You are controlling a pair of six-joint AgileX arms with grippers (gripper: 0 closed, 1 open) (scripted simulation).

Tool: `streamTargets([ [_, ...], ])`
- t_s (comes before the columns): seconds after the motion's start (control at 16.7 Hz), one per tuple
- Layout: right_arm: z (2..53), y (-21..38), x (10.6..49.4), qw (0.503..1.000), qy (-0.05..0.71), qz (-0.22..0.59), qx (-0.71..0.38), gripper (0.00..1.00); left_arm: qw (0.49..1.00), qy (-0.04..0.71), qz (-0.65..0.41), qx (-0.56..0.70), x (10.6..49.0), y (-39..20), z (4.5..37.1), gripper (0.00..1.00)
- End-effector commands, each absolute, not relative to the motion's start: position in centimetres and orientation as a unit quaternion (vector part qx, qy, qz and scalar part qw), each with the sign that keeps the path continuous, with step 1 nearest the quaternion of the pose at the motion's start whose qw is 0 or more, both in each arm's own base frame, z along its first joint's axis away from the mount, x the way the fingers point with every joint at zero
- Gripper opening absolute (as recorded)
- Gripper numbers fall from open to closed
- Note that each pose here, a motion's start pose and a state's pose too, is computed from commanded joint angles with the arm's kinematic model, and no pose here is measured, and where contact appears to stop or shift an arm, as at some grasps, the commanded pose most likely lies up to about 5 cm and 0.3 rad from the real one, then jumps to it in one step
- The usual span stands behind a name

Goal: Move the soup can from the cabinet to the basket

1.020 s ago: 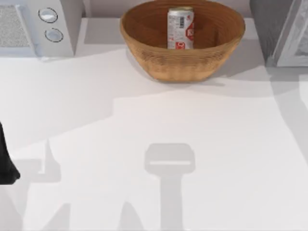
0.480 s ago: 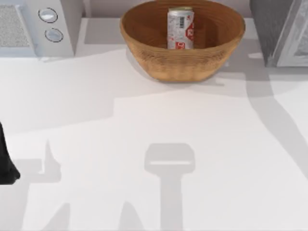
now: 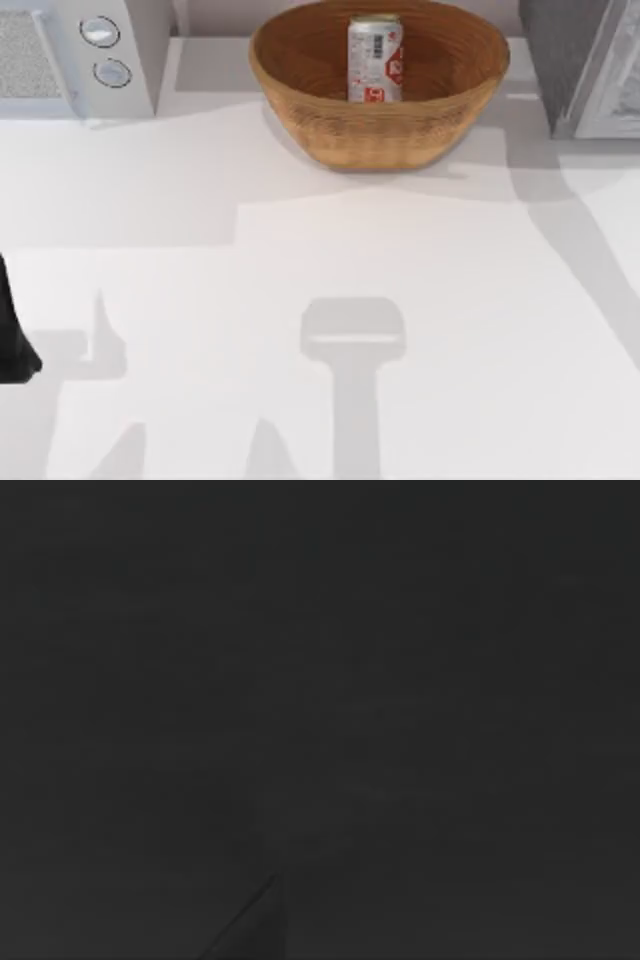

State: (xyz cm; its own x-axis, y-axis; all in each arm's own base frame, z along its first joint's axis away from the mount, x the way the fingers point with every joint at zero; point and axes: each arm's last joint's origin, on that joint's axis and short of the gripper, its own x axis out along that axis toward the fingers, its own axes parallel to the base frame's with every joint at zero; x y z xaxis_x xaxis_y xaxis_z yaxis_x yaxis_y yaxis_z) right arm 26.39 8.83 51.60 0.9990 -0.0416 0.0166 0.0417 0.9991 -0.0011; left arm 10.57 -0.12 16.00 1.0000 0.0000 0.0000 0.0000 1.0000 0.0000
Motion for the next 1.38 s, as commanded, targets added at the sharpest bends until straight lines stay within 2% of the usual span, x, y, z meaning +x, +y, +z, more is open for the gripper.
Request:
streamTargets([
  [0.24, 51.6, 8.8, 27.0, 1.0, -0.009, -0.02, 0.0, 1.0, 1.0, 0.0, 0.0, 0.0, 10.6, -0.1, 16.0, 1.0],
  [0.54, 51.3, 8.1, 25.3, 1.0, -0.014, -0.017, 0.0, 1.0, 1.0, 0.0, 0.0, 0.0, 10.6, -0.1, 16.0, 1.0],
  [0.78, 49.3, 6.3, 22.6, 1.0, -0.013, -0.017, -0.003, 1.0, 1.0, 0.0, 0.0, 0.0, 10.6, -0.1, 16.0, 1.0],
  [1.14, 42.1, 3.0, 16.8, 1.0, -0.009, -0.015, -0.005, 1.0, 1.0, 0.0, 0.0, 0.0, 10.6, -0.1, 16.0, 1.0],
  [1.38, 33.8, 1.4, 13.3, 1.0, 0.001, -0.01, -0.005, 1.0, 1.0, 0.0, 0.0, 0.0, 10.6, -0.1, 16.0, 1.0],
])
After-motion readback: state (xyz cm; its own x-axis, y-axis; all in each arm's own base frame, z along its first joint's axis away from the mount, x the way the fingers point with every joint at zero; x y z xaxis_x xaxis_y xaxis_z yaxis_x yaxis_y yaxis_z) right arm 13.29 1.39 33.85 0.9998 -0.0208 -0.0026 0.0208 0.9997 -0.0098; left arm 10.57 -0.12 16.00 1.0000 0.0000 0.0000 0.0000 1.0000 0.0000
